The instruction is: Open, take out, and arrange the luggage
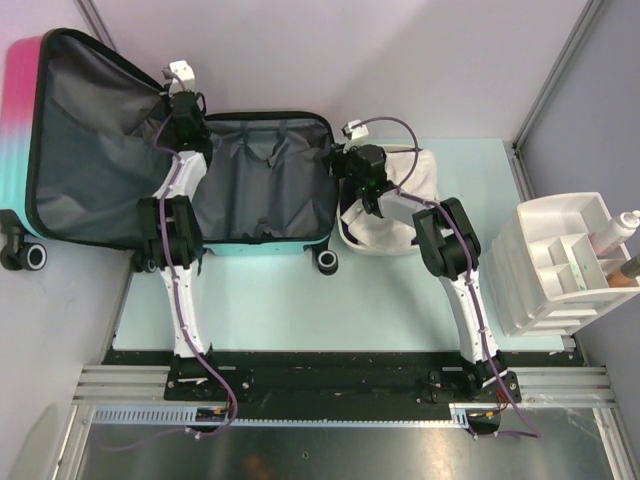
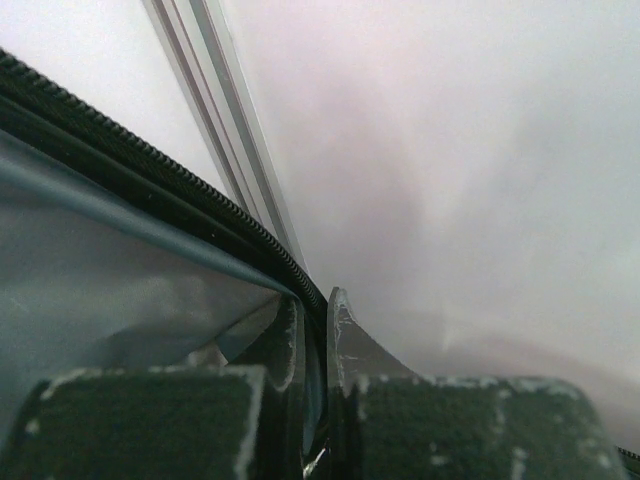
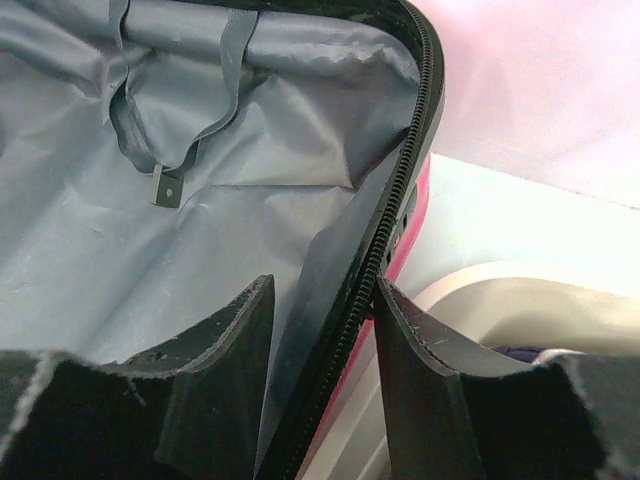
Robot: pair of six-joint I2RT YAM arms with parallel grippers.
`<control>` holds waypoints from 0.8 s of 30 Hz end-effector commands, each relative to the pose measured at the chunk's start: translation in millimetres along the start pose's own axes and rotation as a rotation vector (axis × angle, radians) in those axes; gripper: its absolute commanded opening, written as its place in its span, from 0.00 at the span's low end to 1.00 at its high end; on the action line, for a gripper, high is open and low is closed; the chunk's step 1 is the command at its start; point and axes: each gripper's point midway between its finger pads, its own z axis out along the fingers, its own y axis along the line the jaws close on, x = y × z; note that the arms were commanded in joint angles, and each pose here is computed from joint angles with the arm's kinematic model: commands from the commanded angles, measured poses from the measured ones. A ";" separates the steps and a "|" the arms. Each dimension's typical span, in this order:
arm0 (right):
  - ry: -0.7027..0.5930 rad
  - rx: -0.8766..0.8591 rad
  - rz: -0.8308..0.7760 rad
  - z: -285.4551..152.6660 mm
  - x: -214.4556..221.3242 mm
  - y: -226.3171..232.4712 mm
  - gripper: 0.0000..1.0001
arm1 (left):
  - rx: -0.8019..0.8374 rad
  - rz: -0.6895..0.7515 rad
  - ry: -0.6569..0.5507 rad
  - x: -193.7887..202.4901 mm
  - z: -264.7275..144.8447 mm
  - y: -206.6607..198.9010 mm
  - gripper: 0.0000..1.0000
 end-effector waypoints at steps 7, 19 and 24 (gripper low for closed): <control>-0.360 -0.268 -0.317 -37.5 -95.0 85.1 0.00 | -0.103 -0.210 -0.533 -257.7 -68.4 83.2 0.00; -0.558 -0.330 -0.460 -66.5 -127.9 108.8 0.00 | -0.124 -0.165 -0.594 -289.2 -92.7 106.2 0.00; -0.594 -0.358 -0.520 -79.5 -124.3 116.3 0.00 | -0.127 -0.170 -0.606 -298.3 -100.7 112.6 0.00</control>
